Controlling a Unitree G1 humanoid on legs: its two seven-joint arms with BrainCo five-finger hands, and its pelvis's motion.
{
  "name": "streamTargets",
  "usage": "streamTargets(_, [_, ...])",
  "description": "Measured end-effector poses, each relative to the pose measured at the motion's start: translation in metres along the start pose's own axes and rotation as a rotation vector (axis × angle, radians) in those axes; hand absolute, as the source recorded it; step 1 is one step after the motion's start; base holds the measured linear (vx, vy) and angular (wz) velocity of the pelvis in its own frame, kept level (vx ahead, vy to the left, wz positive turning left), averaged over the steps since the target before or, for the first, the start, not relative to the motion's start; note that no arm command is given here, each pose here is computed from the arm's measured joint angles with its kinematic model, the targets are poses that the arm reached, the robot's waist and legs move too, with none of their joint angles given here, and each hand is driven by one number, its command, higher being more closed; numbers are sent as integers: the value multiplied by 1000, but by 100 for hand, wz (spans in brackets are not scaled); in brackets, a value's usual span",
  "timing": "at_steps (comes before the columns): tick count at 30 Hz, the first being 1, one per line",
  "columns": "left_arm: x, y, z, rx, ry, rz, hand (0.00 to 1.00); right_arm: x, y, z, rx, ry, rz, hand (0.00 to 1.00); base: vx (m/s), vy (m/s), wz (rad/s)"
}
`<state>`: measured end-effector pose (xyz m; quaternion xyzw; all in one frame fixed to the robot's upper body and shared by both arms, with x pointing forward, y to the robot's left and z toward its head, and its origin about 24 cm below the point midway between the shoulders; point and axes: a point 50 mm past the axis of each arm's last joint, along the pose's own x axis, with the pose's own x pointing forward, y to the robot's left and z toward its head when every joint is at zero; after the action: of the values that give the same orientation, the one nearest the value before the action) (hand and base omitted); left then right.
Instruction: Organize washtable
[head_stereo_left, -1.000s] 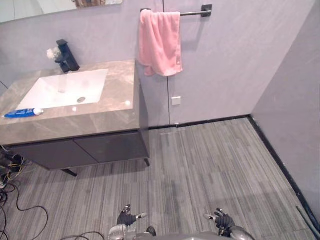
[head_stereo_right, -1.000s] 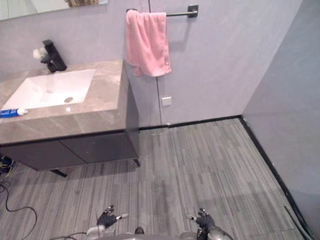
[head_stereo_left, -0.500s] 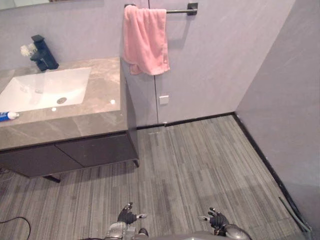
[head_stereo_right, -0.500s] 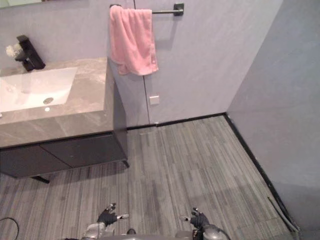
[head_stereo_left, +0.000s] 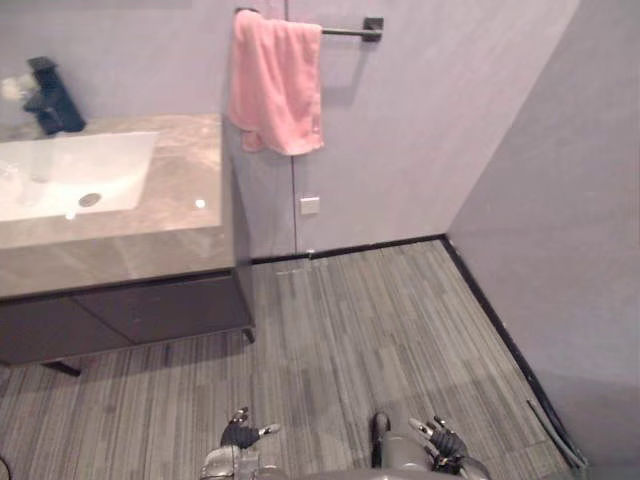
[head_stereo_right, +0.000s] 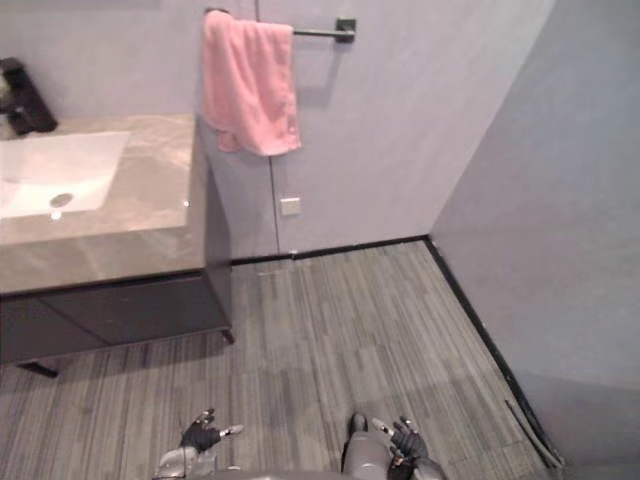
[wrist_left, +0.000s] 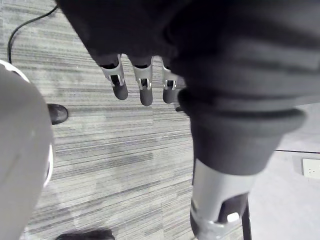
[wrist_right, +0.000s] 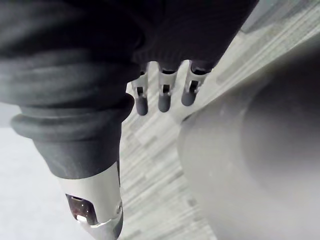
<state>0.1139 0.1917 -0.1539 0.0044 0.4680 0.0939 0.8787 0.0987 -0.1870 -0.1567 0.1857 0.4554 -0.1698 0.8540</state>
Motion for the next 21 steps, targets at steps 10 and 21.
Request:
streamTargets(10, [-5, -36, -15, -130, 58, -67, 0, -2, -27, 3, 83, -6, -85, 0, 365, -246, 27])
streamTargets(21, [-2, -29, 3, 15, -14, -78, 0, -2, -29, -5, -192, 84, -56, 0, 290, -127, 14])
